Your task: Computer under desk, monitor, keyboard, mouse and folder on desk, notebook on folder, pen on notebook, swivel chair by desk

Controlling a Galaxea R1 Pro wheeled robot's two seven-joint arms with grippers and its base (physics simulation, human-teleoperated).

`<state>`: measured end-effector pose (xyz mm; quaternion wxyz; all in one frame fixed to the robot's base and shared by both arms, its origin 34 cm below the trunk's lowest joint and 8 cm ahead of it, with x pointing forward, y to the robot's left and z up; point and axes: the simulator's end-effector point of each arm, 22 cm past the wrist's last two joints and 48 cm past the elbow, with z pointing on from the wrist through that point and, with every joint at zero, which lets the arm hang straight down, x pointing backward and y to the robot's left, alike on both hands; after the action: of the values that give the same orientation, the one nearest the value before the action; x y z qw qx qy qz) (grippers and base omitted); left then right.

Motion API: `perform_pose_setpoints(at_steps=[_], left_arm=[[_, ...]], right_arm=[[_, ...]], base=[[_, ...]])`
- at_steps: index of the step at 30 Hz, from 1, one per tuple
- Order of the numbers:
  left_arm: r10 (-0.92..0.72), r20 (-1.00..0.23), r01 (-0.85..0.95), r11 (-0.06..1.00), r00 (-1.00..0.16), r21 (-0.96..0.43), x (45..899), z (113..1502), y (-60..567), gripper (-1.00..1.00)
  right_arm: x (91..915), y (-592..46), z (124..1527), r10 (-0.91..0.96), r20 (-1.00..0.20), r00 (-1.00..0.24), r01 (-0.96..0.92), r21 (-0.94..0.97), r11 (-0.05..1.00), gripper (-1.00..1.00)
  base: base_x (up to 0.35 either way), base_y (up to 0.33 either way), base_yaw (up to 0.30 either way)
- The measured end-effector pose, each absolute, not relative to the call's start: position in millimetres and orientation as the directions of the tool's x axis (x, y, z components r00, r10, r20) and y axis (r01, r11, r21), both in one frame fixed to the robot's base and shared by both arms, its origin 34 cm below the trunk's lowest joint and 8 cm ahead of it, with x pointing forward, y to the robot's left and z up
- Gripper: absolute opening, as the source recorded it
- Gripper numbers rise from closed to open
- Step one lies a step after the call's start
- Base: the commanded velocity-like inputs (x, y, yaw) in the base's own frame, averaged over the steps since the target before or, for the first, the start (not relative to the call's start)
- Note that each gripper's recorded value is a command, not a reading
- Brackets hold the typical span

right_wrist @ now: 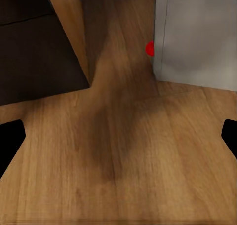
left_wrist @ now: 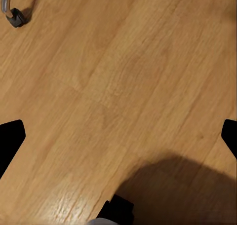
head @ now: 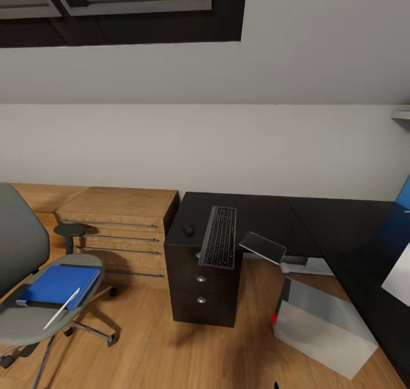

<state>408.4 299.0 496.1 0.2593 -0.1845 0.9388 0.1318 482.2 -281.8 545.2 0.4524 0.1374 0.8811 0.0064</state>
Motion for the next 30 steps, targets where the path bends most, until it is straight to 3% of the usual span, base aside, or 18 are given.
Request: perform_pose_setpoints(at_steps=[30], left_arm=[[-0.278, -0.515, -0.398, 0.907, -0.811, 0.136, 400.2, 538.6, 284.9, 1.0]], right_arm=[[481.5, -265.0, 591.8, 0.2, -0.793, -0.575, 0.167, 0.125, 0.978, 1.0]], base=[[0.0, 0.0, 0.0]])
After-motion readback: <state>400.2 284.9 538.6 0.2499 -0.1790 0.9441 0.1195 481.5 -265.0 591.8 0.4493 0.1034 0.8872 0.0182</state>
